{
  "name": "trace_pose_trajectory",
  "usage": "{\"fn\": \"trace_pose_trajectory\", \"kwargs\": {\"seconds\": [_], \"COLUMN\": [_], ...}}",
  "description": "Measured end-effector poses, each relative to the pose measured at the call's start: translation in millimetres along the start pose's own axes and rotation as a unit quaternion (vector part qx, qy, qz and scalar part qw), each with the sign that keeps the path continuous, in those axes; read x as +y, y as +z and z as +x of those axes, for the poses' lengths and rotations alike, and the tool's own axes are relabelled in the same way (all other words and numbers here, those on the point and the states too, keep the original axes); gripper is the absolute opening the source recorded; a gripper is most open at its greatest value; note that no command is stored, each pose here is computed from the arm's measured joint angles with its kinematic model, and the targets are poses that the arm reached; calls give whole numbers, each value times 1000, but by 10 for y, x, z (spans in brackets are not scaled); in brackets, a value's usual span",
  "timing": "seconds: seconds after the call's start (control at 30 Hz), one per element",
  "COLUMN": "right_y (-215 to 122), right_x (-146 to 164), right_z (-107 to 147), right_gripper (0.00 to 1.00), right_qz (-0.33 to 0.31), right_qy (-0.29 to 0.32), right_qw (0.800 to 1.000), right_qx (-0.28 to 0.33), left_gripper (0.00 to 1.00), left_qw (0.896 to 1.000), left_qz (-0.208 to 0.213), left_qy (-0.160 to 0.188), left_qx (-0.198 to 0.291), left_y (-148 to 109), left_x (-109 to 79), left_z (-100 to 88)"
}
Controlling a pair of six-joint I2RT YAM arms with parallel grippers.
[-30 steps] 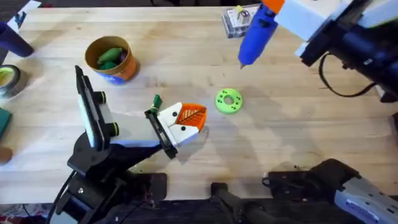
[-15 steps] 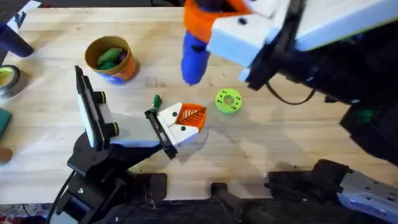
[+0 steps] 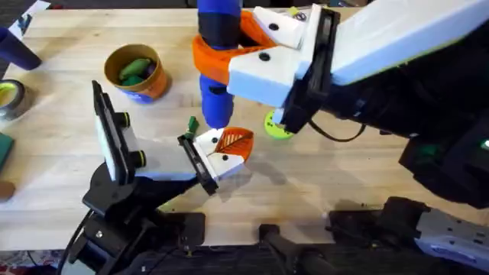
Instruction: Pick up the gripper from the table and insert it into the empty holder that is missing its gripper. Then pick up a screw, insert it into the mounting hole, and use the screwdriver to tighten it. Finally, clean up the table by picking up the vegetable and placing it into the bucket.
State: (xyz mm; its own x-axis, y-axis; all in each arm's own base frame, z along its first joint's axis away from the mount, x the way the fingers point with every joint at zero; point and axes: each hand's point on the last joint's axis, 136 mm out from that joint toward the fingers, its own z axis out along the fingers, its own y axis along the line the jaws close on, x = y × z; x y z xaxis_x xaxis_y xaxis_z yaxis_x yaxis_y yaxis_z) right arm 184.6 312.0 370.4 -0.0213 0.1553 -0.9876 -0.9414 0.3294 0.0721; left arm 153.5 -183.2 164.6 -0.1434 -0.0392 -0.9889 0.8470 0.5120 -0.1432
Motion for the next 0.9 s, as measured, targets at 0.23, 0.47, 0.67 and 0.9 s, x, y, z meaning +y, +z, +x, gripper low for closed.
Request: {"fn": "trace_pose_trajectory", "kwargs": {"seconds": [0.23, 0.47, 0.67, 0.9], "right_y": [1, 54, 76, 75], "right_x": [4, -19, -31, -30], "right_z": [-3, 50, 85, 81], "right_gripper": [25, 25, 25, 25], "right_qz": [-1, 0, 0, 0], "right_qy": [8, 25, 32, 33], "right_qw": [1000, 1000, 999, 999], "right_qx": [-1, 3, 7, 6], "left_gripper": [15, 15, 15, 15], "left_qw": [1000, 1000, 1000, 1000], "left_qz": [0, 0, 0, 0], "left_qy": [0, 0, 0, 0], "left_qx": [0, 0, 0, 0], "left_y": [0, 0, 0, 0], "left_x": [0, 0, 0, 0], "left_z": [0, 0, 0, 0]}}
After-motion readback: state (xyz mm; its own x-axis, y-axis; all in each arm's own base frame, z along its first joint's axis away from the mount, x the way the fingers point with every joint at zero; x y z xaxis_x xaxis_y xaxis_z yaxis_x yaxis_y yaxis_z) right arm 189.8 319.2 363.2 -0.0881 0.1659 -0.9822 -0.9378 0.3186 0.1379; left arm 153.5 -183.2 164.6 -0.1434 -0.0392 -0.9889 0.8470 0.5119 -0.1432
